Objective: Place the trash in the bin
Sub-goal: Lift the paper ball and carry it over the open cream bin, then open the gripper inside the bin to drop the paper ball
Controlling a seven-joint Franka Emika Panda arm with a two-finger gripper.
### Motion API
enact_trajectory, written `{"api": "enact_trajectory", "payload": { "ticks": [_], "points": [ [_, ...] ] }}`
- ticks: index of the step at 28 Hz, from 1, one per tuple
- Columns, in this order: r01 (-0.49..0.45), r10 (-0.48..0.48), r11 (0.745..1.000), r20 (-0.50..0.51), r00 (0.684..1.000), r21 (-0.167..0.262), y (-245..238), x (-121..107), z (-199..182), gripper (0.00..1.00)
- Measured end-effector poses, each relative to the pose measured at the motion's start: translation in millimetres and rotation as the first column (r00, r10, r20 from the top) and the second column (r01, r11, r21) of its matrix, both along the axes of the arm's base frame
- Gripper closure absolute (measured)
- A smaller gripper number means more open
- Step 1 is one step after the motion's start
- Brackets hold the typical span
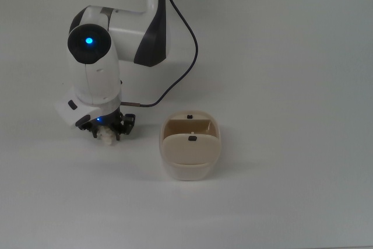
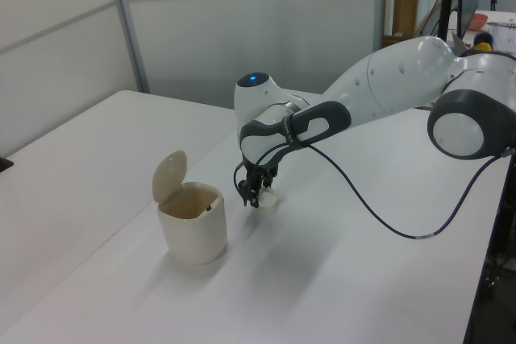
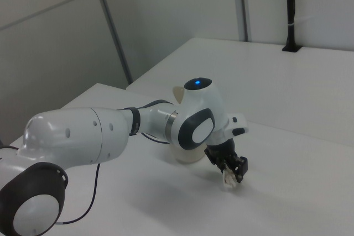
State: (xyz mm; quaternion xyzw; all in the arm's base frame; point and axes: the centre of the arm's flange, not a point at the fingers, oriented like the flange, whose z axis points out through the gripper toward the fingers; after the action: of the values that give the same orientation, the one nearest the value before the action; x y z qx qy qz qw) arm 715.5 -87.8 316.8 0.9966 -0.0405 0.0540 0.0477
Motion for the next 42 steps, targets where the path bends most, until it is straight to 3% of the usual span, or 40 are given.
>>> {"api": "enact_trajectory", "payload": {
  "ticks": [4, 9, 15, 18, 22, 30, 33, 34, 42],
  "points": [
    [0.0, 0.0, 1.0, 0.01, 1.0, -0.001, -0.2, 0.7, 6.7, 0.55],
    [0.0, 0.0, 1.0, 0.036, 0.999, 0.0, 1.0, -0.2, 35.8, 0.56],
    [-0.018, 0.016, 0.999, 0.08, 0.997, 0.03, 23.1, -9.7, 113.1, 0.58],
    [-0.055, 0.048, 0.997, 0.124, 0.991, 0.056, 51.4, -17.8, 157.7, 0.65],
    [-0.123, 0.109, 0.99, 0.168, 0.98, 0.074, 96.8, -24.3, 189.6, 0.65],
    [-0.207, 0.188, 0.975, 0.202, 0.961, 0.078, 157.3, -22.9, 188.2, 0.64],
    [-0.202, 0.176, 0.976, 0.249, 0.952, 0.082, 169.4, -17.4, 185.8, 0.55],
    [-0.196, 0.168, 0.977, 0.261, 0.951, 0.085, 173.3, -15.1, 182.8, 0.47],
    [-0.182, 0.149, 0.979, 0.285, 0.947, 0.091, 176.4, -5.1, 163.0, 0.45]
  ]
}}
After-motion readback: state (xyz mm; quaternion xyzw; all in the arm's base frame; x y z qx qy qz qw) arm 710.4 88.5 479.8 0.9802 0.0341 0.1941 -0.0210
